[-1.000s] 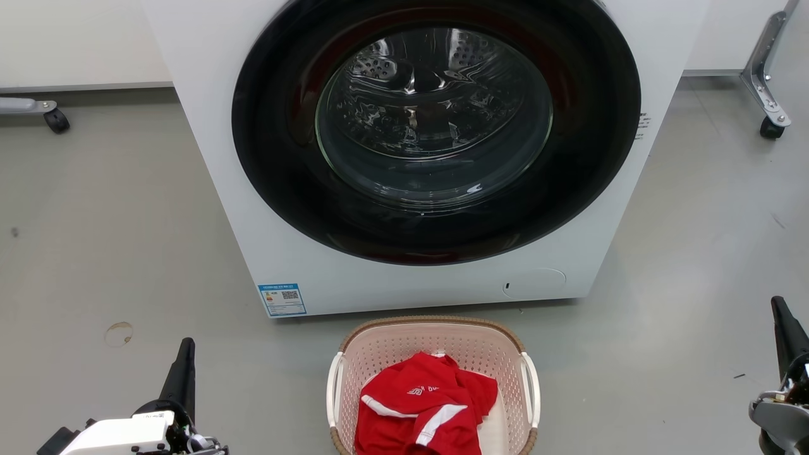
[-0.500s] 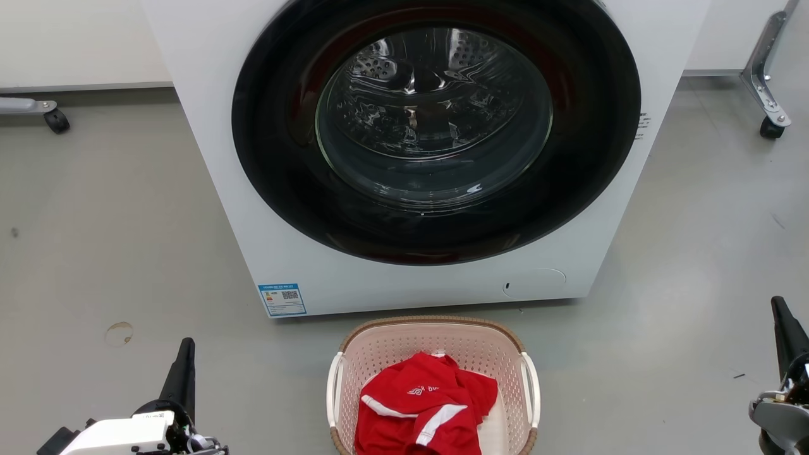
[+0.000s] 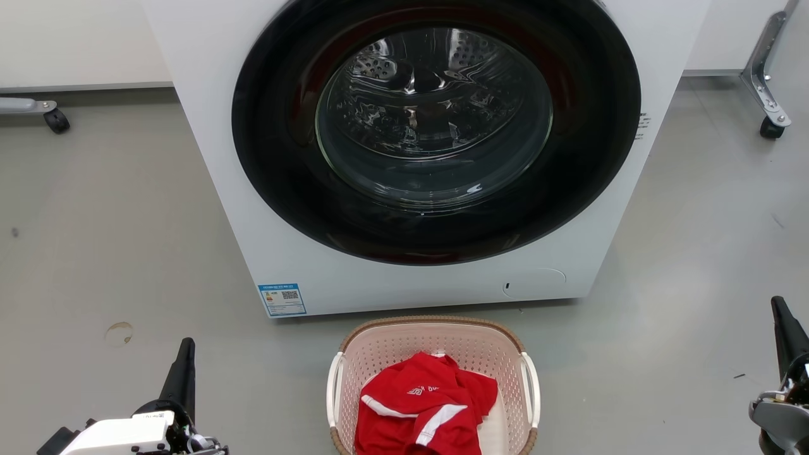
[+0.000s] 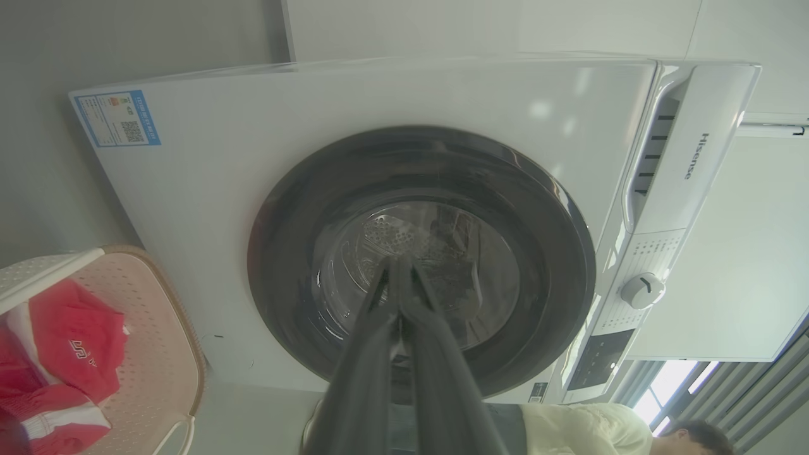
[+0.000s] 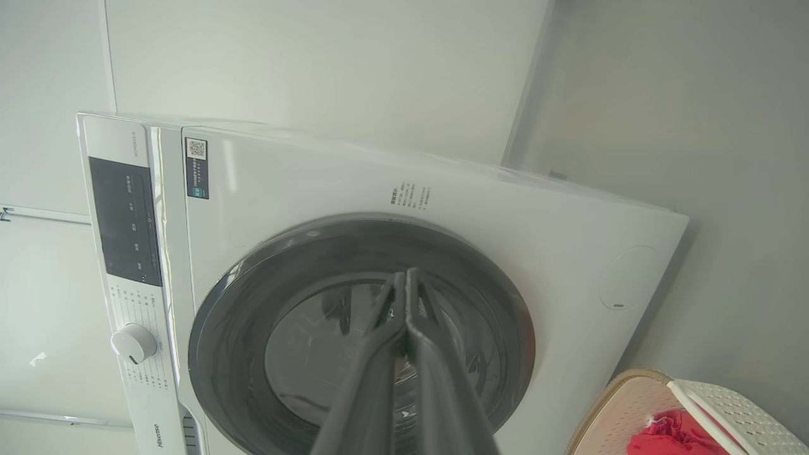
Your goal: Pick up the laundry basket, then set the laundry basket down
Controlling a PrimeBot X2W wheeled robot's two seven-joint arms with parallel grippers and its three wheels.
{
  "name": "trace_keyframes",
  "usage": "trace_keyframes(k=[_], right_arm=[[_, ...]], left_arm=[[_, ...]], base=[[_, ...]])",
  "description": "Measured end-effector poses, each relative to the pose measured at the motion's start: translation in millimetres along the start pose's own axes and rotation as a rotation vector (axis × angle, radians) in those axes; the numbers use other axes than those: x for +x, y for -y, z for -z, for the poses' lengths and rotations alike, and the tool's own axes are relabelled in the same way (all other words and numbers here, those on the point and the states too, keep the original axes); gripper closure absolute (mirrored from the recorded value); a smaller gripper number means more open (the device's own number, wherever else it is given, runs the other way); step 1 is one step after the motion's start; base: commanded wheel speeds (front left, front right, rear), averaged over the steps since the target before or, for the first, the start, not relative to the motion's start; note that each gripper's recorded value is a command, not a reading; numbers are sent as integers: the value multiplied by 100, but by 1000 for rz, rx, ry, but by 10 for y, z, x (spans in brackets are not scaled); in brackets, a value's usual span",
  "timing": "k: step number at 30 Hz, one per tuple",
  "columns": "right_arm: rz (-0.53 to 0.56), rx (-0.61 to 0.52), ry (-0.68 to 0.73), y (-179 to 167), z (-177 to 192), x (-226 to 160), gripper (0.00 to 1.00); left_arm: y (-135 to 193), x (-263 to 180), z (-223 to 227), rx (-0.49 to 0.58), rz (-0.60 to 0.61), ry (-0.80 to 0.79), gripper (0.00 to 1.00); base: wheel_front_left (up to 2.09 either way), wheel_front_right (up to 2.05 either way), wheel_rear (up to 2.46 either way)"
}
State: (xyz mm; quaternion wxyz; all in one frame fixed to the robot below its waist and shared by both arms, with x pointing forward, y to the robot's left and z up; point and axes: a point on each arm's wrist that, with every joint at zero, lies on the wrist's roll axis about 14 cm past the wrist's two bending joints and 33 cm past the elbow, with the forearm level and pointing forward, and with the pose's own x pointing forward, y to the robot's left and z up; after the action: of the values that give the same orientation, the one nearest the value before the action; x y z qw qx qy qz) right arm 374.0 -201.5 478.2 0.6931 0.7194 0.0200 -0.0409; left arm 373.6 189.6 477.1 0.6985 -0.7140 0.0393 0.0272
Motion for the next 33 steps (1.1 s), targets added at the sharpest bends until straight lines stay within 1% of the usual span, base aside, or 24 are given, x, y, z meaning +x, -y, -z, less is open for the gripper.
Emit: trace_keyframes(k=[33], right_arm=[[0, 0, 0, 0, 0, 0, 100]], left_arm=[[0, 0, 0, 0, 0, 0, 100]], base=[[0, 0, 0]])
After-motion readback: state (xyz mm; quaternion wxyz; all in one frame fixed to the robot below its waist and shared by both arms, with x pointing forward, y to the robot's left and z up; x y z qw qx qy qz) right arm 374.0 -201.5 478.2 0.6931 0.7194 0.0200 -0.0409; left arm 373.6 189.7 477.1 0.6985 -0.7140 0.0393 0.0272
